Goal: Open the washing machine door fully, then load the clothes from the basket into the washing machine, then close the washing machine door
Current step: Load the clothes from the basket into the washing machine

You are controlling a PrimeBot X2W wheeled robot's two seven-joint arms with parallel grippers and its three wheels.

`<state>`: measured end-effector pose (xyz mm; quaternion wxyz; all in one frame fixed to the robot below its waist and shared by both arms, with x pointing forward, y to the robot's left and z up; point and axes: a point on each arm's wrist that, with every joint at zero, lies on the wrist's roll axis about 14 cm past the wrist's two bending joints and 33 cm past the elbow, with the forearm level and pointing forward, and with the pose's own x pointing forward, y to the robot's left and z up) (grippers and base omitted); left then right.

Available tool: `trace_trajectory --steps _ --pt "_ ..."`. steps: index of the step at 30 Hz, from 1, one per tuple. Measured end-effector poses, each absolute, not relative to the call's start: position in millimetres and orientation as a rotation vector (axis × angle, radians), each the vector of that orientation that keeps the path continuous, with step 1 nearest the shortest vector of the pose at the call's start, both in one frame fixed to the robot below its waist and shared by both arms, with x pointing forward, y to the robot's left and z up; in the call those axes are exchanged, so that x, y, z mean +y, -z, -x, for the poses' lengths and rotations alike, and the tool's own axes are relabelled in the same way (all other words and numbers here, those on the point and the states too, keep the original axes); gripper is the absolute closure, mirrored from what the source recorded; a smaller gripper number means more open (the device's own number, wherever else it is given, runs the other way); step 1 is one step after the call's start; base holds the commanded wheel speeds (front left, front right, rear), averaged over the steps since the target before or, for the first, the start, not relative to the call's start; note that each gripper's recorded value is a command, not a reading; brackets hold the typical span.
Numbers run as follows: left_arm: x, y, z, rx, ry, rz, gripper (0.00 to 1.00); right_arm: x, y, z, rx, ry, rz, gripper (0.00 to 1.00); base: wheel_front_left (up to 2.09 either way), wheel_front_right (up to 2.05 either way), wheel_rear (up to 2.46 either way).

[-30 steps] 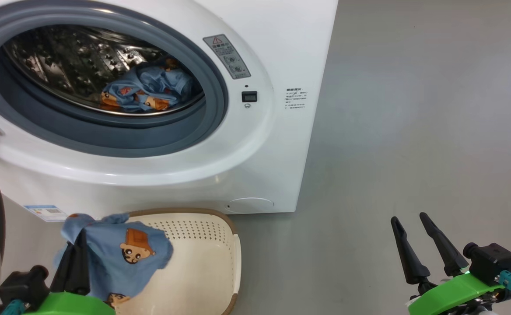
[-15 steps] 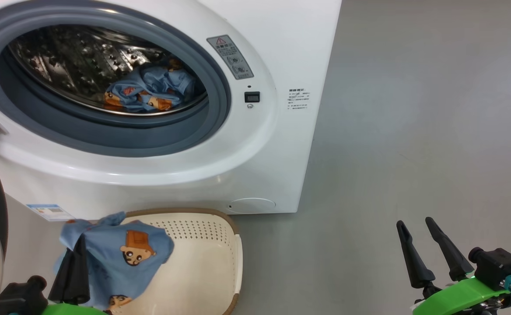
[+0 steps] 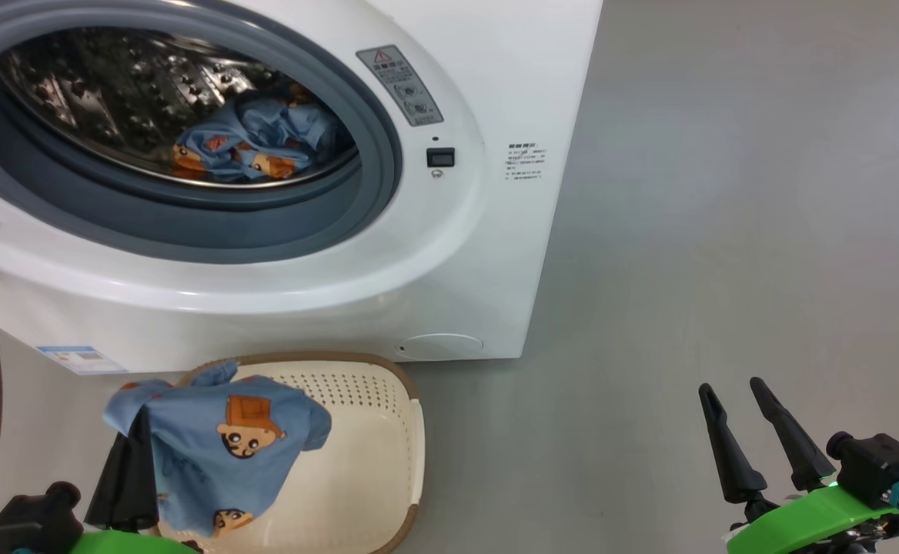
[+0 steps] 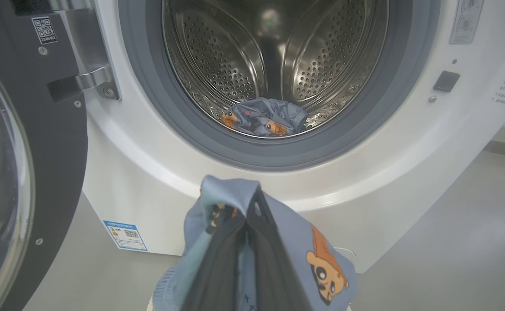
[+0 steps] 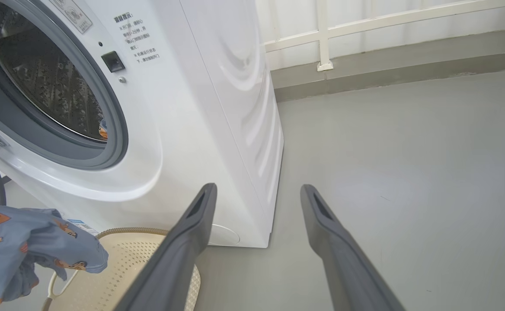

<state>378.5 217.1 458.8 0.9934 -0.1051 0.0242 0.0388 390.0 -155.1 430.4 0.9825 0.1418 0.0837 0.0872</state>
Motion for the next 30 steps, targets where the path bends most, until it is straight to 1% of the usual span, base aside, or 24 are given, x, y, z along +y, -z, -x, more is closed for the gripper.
trace_trajectory --steps 5,13,19,30 --pt "215.3 -453.8 -384.3 0.061 -0.075 0.214 1.0 -155.3 -424.5 -392.6 0.183 -0.169 -0.291 0.0 0.0 0.0 0.0" --pt "211.3 -461.3 -413.4 0.024 -0.056 0.22 1.0 -155.6 -415.7 -400.4 0.2 -0.159 -0.299 0.0 0.0 0.0 0.0" --pt "211.6 -480.8 -441.5 -0.046 -0.04 0.212 1.0 -155.6 -412.9 -407.4 0.201 -0.153 -0.306 0.0 0.0 0.0 0.0" --pt "209.1 -548.9 -513.2 -0.26 0.017 0.15 1.0 -162.3 -408.5 -413.3 0.202 -0.115 -0.32 0.0 0.0 0.0 0.0"
